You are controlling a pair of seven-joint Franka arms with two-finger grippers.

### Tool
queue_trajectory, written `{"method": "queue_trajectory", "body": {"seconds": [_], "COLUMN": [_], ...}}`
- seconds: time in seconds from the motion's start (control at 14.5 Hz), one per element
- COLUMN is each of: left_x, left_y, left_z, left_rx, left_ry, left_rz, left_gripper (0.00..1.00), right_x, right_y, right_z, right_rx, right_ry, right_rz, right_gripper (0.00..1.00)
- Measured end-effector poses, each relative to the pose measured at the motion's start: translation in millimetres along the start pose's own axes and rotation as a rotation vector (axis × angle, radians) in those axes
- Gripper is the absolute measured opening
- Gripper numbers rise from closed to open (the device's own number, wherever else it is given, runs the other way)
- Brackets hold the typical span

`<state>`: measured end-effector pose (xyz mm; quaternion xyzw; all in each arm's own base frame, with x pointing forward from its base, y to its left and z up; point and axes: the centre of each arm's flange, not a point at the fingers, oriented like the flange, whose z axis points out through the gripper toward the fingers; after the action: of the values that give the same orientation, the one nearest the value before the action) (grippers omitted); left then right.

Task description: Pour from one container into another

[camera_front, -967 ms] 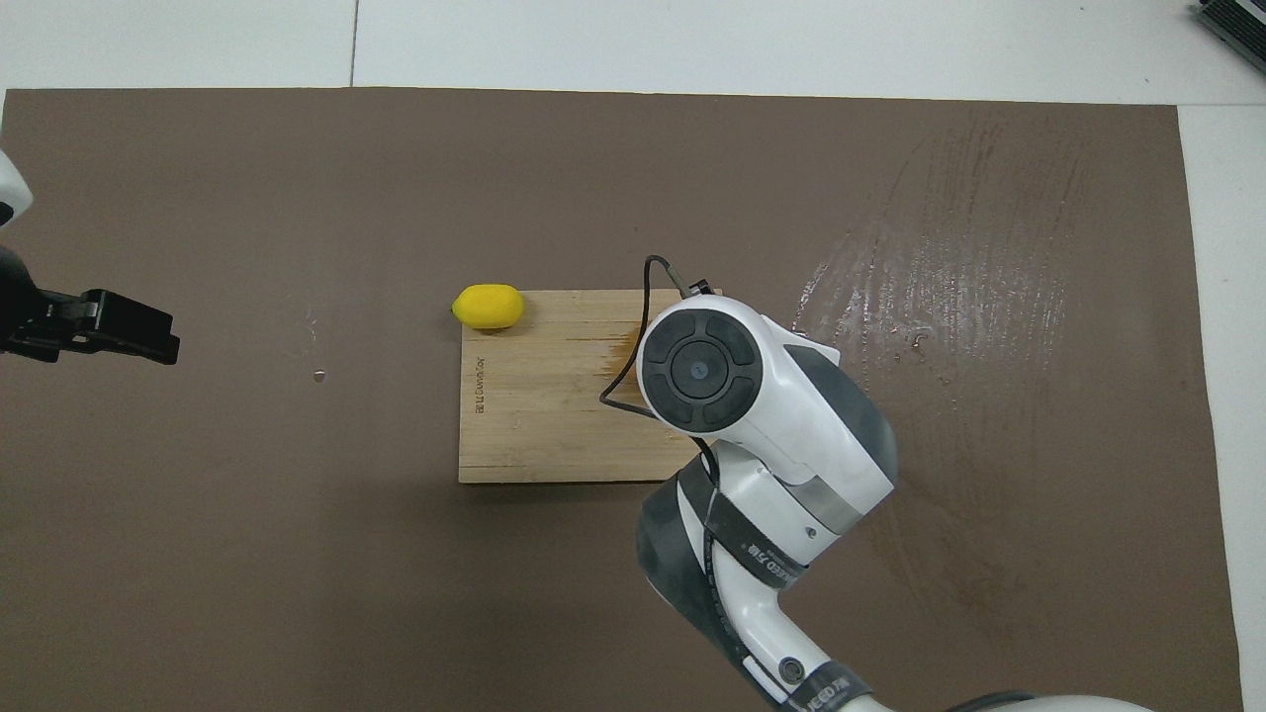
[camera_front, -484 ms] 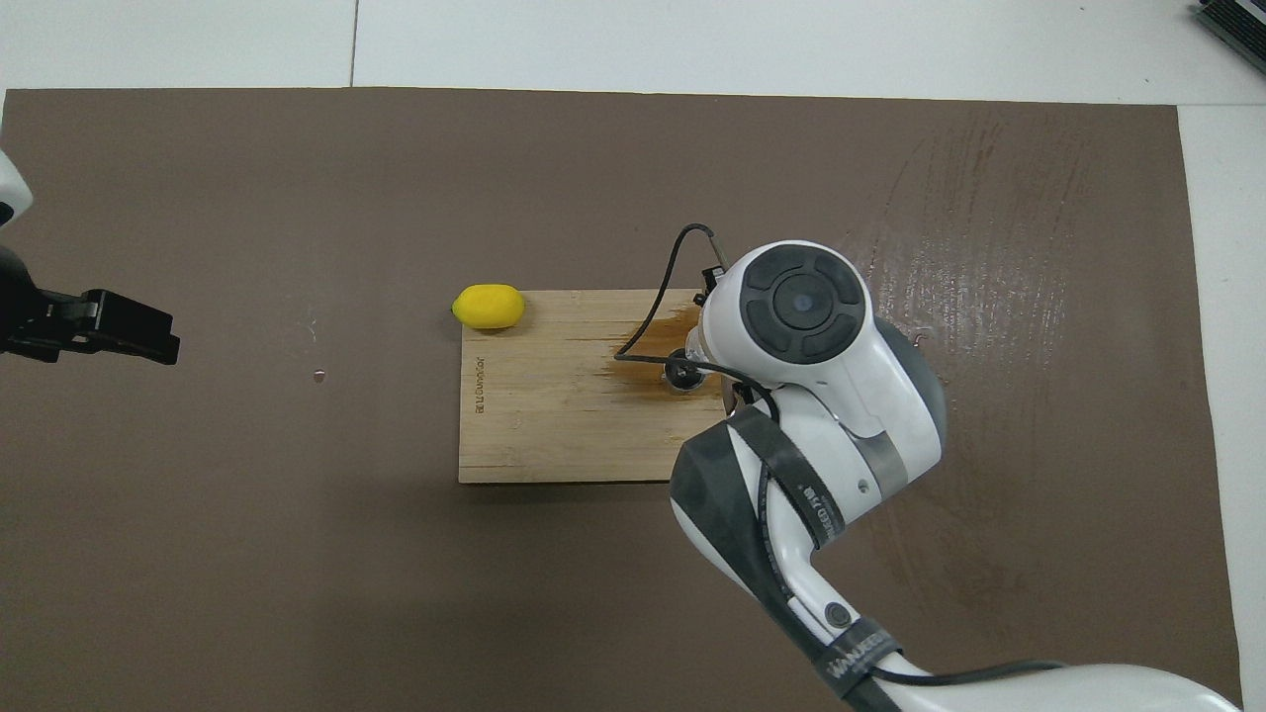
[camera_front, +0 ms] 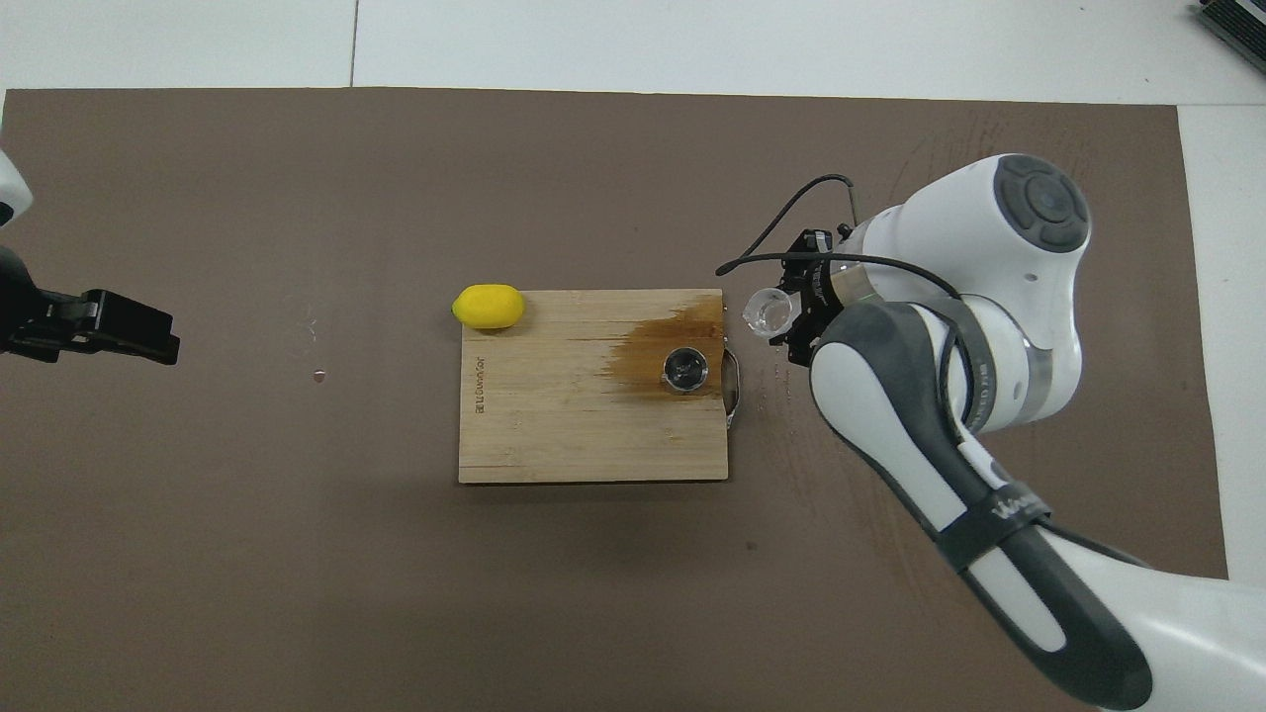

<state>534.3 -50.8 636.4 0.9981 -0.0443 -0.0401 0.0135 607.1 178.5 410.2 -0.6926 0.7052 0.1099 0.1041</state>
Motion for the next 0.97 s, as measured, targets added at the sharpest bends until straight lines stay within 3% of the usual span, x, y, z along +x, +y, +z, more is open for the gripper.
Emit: {"method": "queue_trajectory", "body": {"seconds": [0.14,0.35,0.69,0.97], "left_x": [0,0,0,0], "left_y": [0,0,0,0], "left_z": [0,0,0,0], "left_rx": [0.0,0.0,0.0,0.0], "left_ry": [0.0,0.0,0.0,0.0], "left_rz": [0.0,0.0,0.0,0.0], "left_gripper": [1.0,1.0,1.0,1.0], "right_x": [46,117,224,261], "right_y": [-8,-10,6,15], "right_z": [-3,-5,-5,13], "right_rx": [-0.005,0.011,0.029,0.033], "right_ry": [-0.105,-0.202,-0.242,-0.287], "right_rz": [0.042,0.066,-0.037,-0.057], "right_gripper": [0.51,0.51,0.51,0.51]}}
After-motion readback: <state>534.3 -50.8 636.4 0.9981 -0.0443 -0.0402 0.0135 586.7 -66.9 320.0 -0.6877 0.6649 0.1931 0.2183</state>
